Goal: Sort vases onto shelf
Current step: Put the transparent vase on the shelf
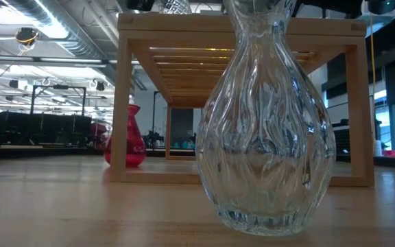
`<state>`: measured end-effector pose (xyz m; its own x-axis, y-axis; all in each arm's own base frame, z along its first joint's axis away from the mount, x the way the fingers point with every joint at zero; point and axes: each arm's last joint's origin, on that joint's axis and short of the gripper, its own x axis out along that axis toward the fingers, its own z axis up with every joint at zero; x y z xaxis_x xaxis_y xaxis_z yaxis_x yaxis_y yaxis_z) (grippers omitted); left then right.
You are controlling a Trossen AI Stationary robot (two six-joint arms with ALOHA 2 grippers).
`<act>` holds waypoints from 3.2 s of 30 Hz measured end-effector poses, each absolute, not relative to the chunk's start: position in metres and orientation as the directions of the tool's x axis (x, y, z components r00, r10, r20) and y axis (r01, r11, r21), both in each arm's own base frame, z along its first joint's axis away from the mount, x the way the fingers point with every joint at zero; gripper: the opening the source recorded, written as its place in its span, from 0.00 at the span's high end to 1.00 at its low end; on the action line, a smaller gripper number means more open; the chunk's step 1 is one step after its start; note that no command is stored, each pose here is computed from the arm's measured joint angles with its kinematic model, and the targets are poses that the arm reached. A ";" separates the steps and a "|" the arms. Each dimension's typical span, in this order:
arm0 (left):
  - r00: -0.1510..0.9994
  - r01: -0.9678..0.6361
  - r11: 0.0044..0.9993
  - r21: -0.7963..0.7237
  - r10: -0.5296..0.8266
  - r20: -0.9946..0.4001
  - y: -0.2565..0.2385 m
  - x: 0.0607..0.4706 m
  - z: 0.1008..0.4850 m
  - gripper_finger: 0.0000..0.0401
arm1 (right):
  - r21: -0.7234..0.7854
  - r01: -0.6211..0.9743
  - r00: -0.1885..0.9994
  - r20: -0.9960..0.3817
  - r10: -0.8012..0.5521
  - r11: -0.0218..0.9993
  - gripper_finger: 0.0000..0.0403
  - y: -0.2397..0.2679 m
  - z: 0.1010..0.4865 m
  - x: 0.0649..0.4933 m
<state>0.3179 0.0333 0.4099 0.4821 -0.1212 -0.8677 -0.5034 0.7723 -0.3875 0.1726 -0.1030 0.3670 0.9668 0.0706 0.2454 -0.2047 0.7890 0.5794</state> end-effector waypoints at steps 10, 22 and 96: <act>0.485 -0.519 0.749 -0.411 -0.138 -0.864 0.035 0.318 0.410 0.79 | 0.568 -0.239 0.964 0.233 0.124 0.788 0.34 -0.101 0.367 0.173; 0.484 -0.582 0.704 -0.406 -0.101 -0.869 0.036 0.318 0.410 0.62 | 0.564 -0.254 0.962 0.228 0.147 0.786 0.34 -0.101 0.366 0.173; 0.591 -0.603 0.683 -0.412 0.037 -0.806 0.018 0.354 0.372 1.00 | 0.548 -0.319 0.947 0.213 0.240 0.773 0.34 -0.097 0.368 0.170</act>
